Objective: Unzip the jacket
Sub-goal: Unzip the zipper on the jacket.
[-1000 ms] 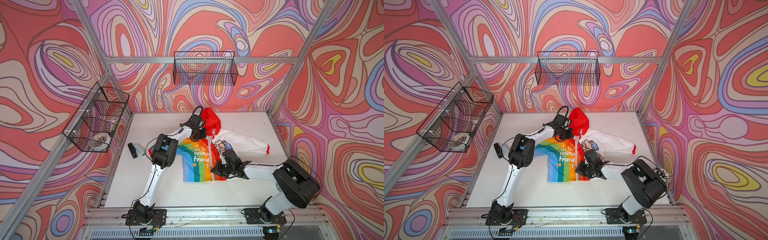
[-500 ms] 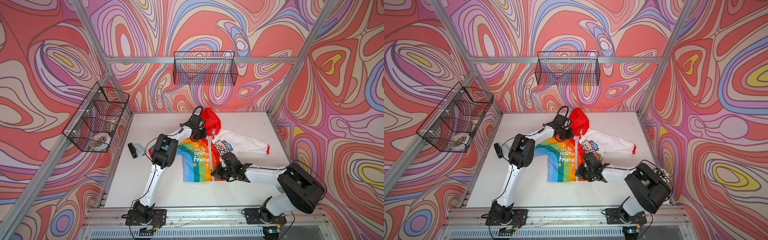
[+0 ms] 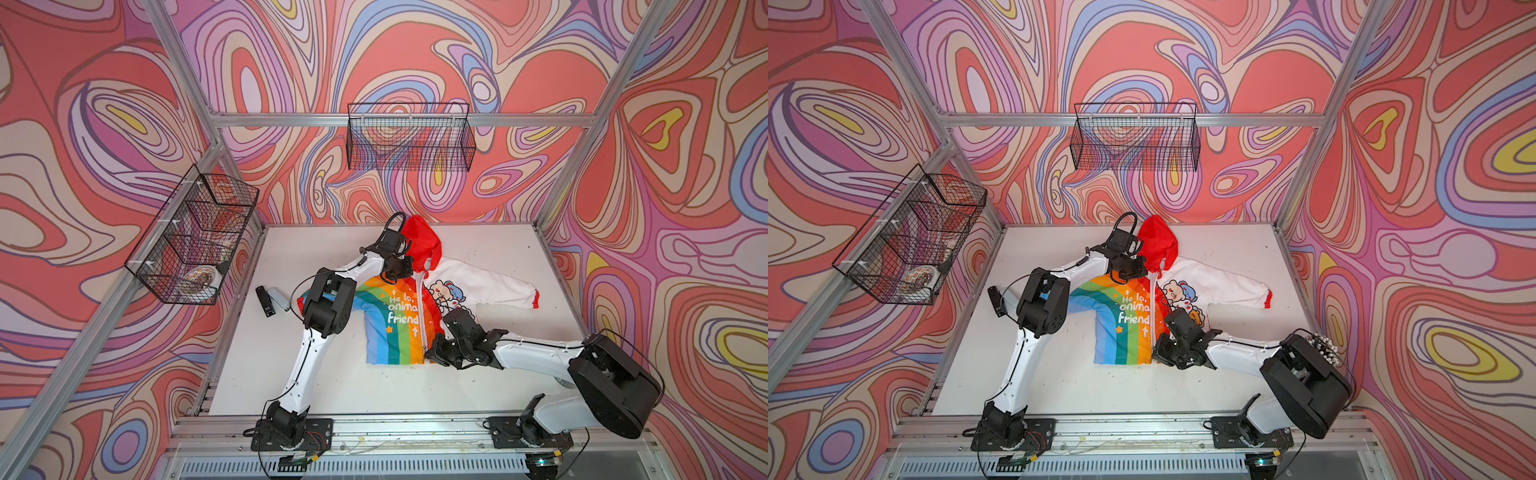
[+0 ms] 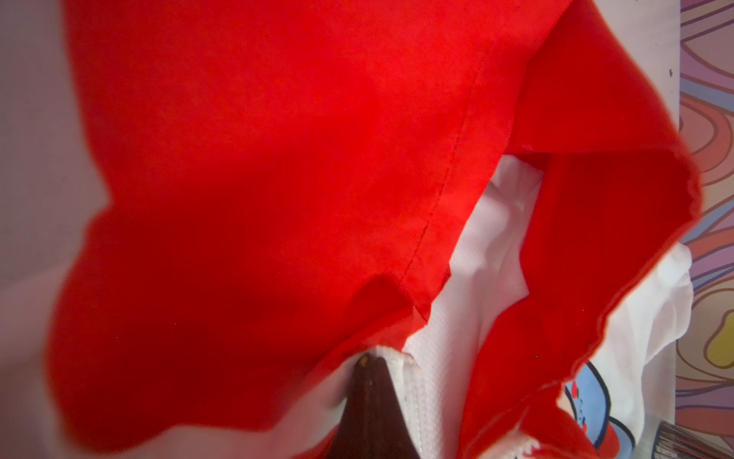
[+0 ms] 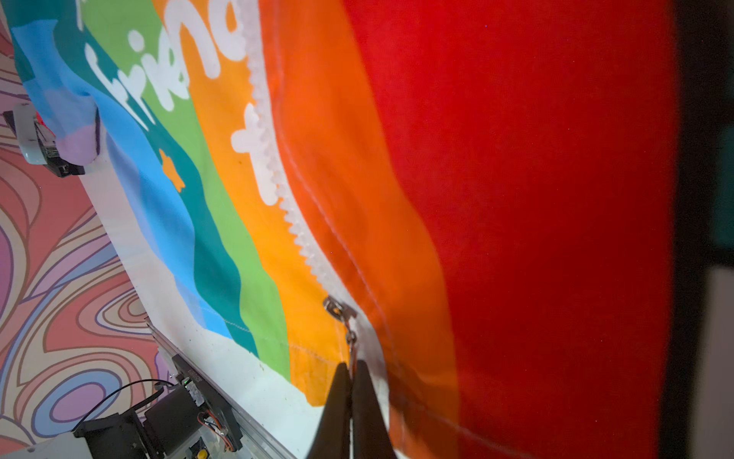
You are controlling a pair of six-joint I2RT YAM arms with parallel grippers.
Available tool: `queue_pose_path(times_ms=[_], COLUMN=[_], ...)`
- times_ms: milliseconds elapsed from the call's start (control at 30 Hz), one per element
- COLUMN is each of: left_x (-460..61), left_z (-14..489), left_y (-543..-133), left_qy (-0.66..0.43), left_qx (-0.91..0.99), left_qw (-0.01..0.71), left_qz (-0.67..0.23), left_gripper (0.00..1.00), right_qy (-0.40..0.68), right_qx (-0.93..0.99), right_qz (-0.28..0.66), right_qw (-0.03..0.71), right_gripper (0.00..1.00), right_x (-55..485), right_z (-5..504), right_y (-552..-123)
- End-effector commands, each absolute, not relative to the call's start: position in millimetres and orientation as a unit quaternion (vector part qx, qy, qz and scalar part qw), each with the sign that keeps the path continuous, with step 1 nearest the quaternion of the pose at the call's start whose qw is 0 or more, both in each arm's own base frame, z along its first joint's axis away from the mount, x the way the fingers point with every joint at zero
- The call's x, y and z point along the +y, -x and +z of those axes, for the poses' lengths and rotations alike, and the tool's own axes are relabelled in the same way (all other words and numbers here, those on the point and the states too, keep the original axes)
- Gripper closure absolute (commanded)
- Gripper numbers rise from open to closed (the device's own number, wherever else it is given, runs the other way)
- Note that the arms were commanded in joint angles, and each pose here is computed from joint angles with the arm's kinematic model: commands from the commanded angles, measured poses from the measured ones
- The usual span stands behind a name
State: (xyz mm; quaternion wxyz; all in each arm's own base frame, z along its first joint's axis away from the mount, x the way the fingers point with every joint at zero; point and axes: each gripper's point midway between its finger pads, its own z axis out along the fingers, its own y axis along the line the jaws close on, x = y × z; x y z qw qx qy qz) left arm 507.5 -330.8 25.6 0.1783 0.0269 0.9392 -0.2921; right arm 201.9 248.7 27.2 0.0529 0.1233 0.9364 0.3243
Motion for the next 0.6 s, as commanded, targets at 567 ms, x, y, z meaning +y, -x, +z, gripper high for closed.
queue_pose_path(times_ms=[567], left_x=[-305], left_z=[-39], left_y=[-488], left_qy=[0.000], left_qx=[0.966], left_qw=[0.121], left_qz=[-0.230], left_gripper=[1.00], right_qy=[-0.104], right_qx=[0.945], right_qz=[0.309], right_qw=[0.024], right_gripper=[1.00], right_x=[243], right_z=[33], right_y=[-169])
